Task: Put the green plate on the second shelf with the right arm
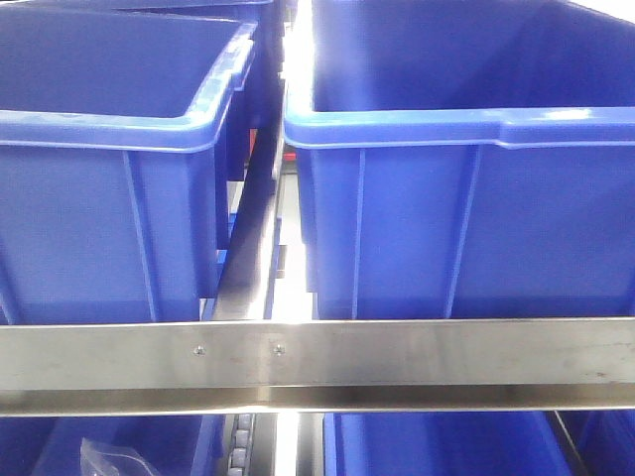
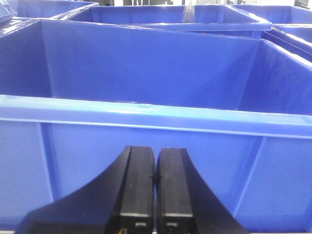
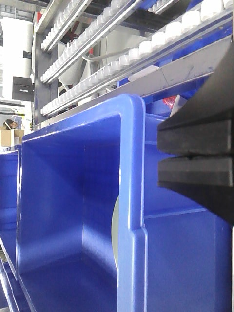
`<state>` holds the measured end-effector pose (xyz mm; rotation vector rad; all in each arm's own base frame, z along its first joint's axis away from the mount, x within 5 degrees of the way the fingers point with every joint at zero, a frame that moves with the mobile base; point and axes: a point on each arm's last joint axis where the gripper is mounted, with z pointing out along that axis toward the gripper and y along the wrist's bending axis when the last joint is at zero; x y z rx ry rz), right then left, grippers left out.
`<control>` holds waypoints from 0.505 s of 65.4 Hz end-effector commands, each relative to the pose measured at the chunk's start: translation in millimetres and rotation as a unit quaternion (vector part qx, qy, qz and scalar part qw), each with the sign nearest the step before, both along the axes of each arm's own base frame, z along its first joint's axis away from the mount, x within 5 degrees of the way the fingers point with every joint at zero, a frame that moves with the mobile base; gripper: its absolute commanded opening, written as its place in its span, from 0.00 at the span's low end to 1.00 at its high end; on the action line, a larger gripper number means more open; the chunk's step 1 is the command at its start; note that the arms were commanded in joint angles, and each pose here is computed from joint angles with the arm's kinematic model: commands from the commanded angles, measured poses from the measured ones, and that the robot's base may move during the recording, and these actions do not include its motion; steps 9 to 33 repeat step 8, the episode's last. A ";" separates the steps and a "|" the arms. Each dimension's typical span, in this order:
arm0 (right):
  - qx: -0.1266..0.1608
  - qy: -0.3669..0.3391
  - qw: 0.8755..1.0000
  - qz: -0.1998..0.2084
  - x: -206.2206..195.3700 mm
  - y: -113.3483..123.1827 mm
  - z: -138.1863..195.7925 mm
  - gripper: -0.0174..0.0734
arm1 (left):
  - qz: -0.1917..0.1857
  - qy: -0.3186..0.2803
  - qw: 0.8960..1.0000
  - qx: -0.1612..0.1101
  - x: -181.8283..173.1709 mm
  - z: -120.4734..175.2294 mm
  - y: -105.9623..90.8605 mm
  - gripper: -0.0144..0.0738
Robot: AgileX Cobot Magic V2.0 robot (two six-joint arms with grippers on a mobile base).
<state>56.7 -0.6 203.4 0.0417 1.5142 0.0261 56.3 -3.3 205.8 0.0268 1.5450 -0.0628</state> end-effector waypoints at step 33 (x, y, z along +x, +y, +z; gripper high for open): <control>-0.008 -0.062 0.998 -0.009 -3.1 -1.1 14.8 0.25 | 0.001 -0.029 1.000 -0.010 0.3 -5.5 0.2 0.31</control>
